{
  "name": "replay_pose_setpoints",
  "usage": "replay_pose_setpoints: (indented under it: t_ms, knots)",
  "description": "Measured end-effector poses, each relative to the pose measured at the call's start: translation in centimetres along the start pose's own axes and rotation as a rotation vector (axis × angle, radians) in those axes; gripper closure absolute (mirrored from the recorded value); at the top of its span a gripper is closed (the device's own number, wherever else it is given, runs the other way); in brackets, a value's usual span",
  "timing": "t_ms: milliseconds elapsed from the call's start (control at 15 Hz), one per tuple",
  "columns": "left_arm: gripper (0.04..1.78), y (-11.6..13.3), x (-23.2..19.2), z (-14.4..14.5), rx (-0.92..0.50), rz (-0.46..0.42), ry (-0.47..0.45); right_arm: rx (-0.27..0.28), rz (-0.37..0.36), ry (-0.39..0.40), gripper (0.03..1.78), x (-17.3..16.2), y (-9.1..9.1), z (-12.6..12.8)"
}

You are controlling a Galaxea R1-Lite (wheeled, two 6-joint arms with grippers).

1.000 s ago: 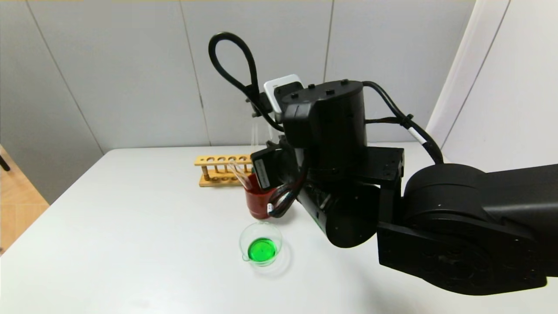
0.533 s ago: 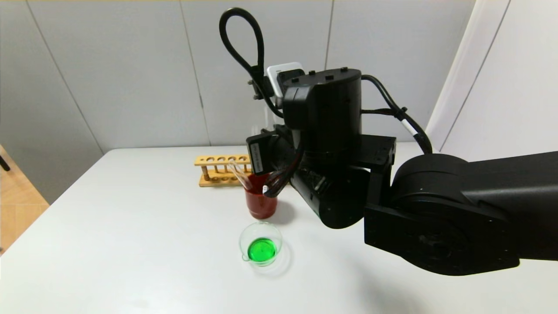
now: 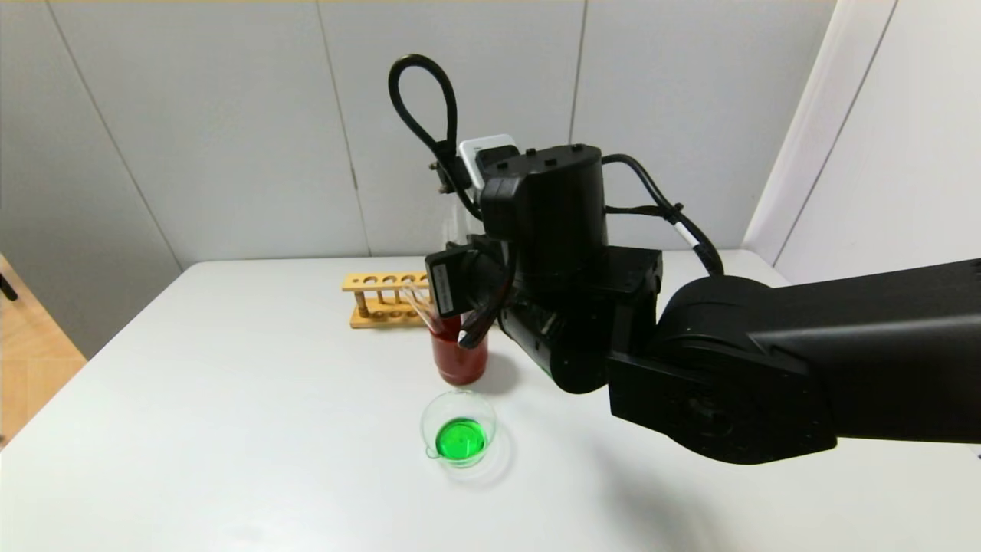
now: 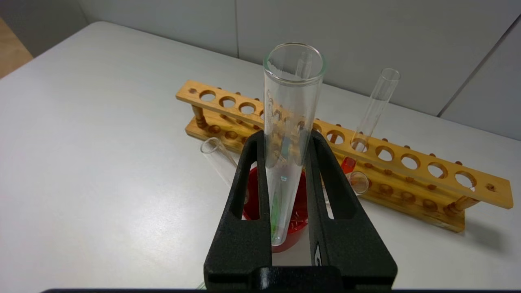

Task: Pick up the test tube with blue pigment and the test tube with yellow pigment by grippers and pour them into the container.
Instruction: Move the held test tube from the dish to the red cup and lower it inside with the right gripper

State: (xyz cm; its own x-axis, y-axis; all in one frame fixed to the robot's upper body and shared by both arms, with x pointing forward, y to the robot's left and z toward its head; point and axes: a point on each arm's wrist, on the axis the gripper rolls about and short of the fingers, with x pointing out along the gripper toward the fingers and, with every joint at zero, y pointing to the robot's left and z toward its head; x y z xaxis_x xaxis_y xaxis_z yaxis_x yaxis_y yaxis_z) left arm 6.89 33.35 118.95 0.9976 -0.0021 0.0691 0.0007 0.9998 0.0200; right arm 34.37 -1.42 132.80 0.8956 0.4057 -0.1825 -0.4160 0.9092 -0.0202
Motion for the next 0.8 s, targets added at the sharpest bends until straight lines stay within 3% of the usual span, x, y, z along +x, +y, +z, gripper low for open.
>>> replay_pose_setpoints:
  t_ms: [267, 800]
  knots:
    - [0.11, 0.0, 0.0, 0.0, 0.000, 0.000, 0.000, 0.001, -0.013, 0.020, 1.54, 1.9, -0.6, -0.9]
    - [0.11, 0.0, 0.0, 0.0, 0.000, 0.000, -0.001, -0.003, 0.037, 0.031, 1.54, 3.8, -0.3, -1.7]
